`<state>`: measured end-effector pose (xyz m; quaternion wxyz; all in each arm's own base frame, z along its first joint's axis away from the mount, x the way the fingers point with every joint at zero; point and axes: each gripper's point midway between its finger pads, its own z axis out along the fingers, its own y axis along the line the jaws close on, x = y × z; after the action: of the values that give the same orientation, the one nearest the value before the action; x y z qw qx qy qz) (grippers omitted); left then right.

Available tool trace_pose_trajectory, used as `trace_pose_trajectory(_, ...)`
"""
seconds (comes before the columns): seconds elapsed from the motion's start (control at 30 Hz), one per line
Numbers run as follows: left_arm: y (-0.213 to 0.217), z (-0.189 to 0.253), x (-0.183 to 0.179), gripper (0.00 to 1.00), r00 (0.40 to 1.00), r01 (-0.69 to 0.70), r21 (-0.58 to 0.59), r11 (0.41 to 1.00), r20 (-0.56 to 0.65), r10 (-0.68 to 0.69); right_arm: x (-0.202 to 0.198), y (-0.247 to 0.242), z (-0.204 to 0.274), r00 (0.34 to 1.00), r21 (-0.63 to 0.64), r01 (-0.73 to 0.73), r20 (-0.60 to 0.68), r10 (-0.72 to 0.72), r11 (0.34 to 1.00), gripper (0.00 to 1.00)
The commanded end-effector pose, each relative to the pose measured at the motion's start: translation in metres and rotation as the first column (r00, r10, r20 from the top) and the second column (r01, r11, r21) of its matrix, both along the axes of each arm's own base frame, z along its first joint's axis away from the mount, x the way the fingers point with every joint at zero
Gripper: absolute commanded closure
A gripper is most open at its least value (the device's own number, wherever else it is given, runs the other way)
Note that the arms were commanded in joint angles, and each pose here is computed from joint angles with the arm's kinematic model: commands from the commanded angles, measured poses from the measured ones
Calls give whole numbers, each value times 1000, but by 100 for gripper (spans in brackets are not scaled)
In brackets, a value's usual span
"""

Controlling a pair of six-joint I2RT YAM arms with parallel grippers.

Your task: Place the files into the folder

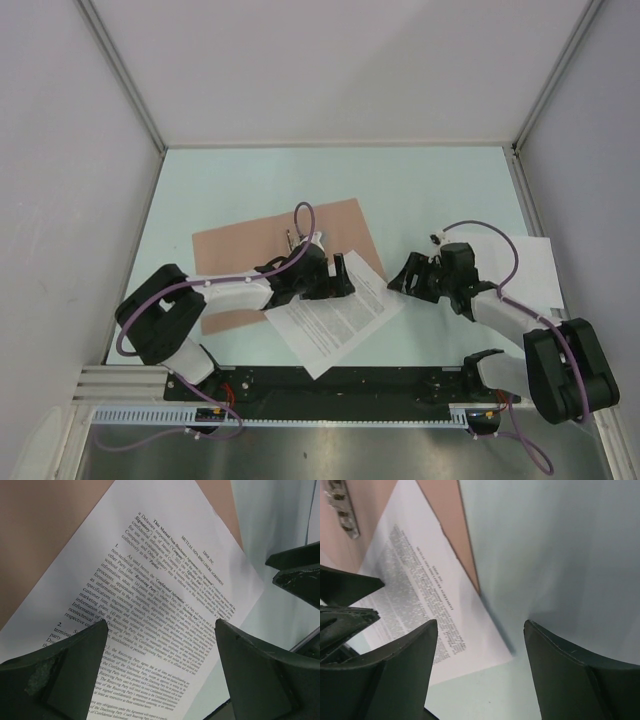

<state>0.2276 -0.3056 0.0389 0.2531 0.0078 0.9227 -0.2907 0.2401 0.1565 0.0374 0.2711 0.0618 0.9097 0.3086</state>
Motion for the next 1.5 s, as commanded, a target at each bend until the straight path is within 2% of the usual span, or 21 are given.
trace_pose_trajectory(0.0, 0, -16, -6, 4, 999, -14, 14, 1000, -43, 14, -19, 12, -9, 998, 92, -1, -60, 6, 996, 26)
trace_pose_trajectory(0.13, 2, -23, -7, 4, 998, -21, 24, 999, -55, 23, -32, 25, -11, 995, 165, -27, -87, 42, 986, 28)
trace_pose_trajectory(0.47, 7, -28, -10, 4, 998, -31, 36, 999, -62, 33, -40, 32, 29, 999, 297, -36, 4, 37, 954, 32)
trace_pose_trajectory(0.6, 6, -28, -9, 4, 997, -33, 34, 999, -64, 35, -42, 43, 47, 1000, 442, -9, 13, 4, 897, 31)
trace_pose_trajectory(0.63, 6, -28, -9, 4, 997, -34, 33, 999, -64, 36, -39, 46, 57, 999, 471, -29, 52, 5, 882, 31)
trace_pose_trajectory(0.8, 5, -25, -8, 4, 997, -38, 23, 999, -60, 39, -42, 59, 66, 999, 544, -18, 37, -3, 839, 27)
trace_pose_trajectory(0.83, 5, -26, -8, 4, 997, -38, 25, 999, -61, 39, -37, 60, 72, 998, 570, 8, 45, -40, 822, 27)
trace_pose_trajectory(0.93, 4, -25, -8, 4, 997, -40, 22, 999, -62, 41, -38, 64, 79, 995, 603, 53, 39, -96, 796, 26)
trace_pose_trajectory(1.03, 4, -25, -8, 4, 997, -40, 18, 999, -62, 41, -39, 69, 74, 991, 567, 77, 49, -127, 820, 26)
trace_pose_trajectory(1.1, 3, -25, -7, 4, 997, -41, 15, 999, -61, 42, -40, 70, 74, 985, 550, 94, 70, -158, 830, 30)
trace_pose_trajectory(1.17, 3, -25, -7, 4, 997, -43, 14, 999, -60, 44, -42, 69, 68, 981, 517, 114, 78, -179, 849, 40)
trace_pose_trajectory(1.2, 2, -24, -7, 4, 997, -42, 12, 999, -59, 43, -38, 64, 64, 968, 494, 161, 90, -234, 855, 42)
trace_pose_trajectory(1.23, 2, -24, -7, 4, 997, -43, 11, 999, -59, 44, -48, 68, 55, 973, 469, 149, 85, -213, 871, 44)
trace_pose_trajectory(1.3, 1, -21, -6, 4, 997, -47, -1, 999, -54, 47, -43, 59, 49, 949, 432, 213, 120, -290, 876, 56)
trace_pose_trajectory(1.47, -1, -8, -5, 4, 998, -48, -38, 998, -30, 47, -41, 55, 36, 943, 351, 214, 170, -286, 912, 76)
